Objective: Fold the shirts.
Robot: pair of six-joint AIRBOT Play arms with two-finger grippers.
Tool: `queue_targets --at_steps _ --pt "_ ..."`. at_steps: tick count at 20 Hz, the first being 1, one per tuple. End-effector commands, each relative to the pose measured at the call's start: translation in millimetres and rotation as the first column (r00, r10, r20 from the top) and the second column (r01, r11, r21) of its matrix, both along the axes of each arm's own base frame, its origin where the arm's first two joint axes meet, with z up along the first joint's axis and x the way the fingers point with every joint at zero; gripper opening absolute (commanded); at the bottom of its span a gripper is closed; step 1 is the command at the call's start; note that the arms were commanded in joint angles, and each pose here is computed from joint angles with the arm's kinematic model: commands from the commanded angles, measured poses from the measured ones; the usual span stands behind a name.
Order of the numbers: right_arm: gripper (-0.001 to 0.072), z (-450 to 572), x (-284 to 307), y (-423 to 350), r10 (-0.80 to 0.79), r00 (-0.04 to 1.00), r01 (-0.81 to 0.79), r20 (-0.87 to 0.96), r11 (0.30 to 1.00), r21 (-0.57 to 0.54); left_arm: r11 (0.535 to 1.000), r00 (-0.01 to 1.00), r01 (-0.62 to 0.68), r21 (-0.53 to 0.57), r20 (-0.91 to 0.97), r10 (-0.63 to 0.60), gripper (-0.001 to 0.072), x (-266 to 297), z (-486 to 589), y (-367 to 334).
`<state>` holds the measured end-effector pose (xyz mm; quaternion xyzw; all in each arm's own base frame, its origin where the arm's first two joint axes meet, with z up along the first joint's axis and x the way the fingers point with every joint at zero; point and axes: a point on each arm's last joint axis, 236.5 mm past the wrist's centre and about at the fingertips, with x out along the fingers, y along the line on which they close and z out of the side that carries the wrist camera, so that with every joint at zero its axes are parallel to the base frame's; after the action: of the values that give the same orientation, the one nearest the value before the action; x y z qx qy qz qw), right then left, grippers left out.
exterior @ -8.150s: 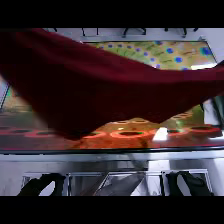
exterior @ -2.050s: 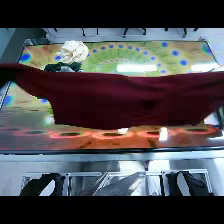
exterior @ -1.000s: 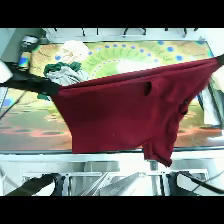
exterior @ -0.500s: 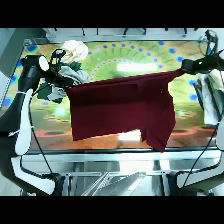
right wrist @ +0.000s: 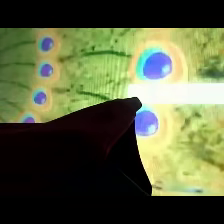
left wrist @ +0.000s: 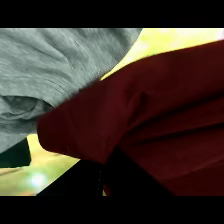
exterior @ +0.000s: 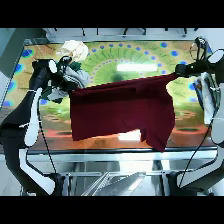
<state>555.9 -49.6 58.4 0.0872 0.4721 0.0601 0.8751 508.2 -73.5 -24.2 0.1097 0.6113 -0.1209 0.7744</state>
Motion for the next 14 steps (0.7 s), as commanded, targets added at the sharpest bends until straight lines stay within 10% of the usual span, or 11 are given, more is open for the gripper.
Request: queue_targets --at_steps 1,14 --pt "0.0026 -8 9 -4 -0.016 1.000 0.017 0.015 1.000 -0.006 1.000 0.998 0.005 0.006 -0.063 -0.004 0.0016 -14 -13 0" --pt "0.0027 -119 -50 11 -0.004 0.911 0.049 -0.413 0.994 0.099 0.996 0.985 -0.016 -0.092 -0.174 0.000 0.0017 -43 -43 -23"
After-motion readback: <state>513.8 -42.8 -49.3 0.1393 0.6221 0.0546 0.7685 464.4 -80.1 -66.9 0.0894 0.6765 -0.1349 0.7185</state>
